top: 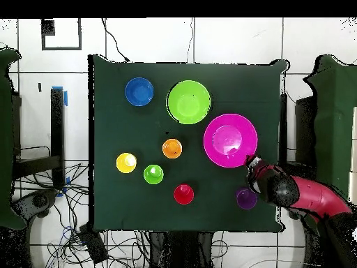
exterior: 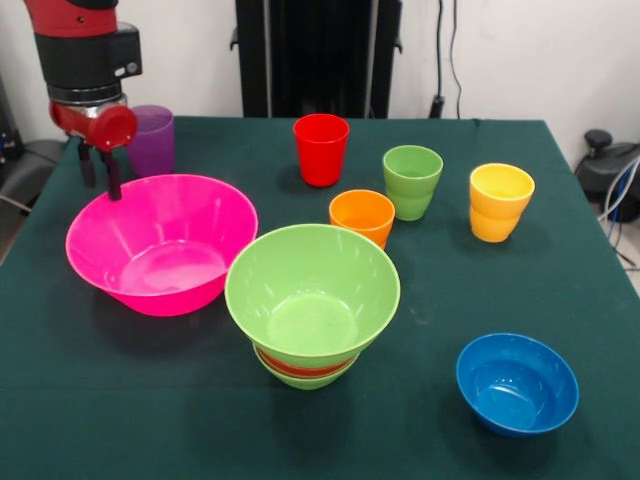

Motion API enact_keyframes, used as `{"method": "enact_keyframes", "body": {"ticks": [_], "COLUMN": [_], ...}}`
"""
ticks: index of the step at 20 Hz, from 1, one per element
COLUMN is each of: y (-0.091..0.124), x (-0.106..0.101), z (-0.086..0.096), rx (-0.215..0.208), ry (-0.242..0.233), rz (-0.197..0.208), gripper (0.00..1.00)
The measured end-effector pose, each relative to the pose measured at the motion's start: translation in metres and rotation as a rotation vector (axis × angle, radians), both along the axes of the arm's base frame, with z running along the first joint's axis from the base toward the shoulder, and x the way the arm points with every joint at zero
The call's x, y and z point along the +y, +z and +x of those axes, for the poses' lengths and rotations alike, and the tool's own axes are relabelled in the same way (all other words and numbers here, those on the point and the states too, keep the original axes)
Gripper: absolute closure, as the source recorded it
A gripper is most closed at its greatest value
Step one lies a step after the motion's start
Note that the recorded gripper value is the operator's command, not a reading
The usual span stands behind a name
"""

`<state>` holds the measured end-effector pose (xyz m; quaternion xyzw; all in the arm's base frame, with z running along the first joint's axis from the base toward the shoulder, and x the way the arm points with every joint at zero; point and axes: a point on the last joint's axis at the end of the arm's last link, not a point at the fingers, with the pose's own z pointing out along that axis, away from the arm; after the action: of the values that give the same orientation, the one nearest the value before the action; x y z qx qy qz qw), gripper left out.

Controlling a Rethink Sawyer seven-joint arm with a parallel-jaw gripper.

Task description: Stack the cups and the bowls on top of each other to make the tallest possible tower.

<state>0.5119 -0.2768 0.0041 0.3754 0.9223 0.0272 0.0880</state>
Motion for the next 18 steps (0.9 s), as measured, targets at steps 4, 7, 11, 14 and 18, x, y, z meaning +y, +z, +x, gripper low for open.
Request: {"method": "enact_keyframes", "body": {"ticks": [4,7,11,14,18], "y": [-0.002,-0.006,-0.011,-0.013,-0.015], "x": [0.002,0.005,0.008,0.01,0.012], "z": [-0.001,-0.003,-0.004,-0.006,-0.007], "rx": [0.002,0.008,0.013,0.016,0.018], "ry": [0.003,0.012,0.014,0.019,0.038], "rz": [0.002,0.007,0.015,0.018,0.009], "gripper": [0.0,0.0,0.0,0.0,0.0]}}
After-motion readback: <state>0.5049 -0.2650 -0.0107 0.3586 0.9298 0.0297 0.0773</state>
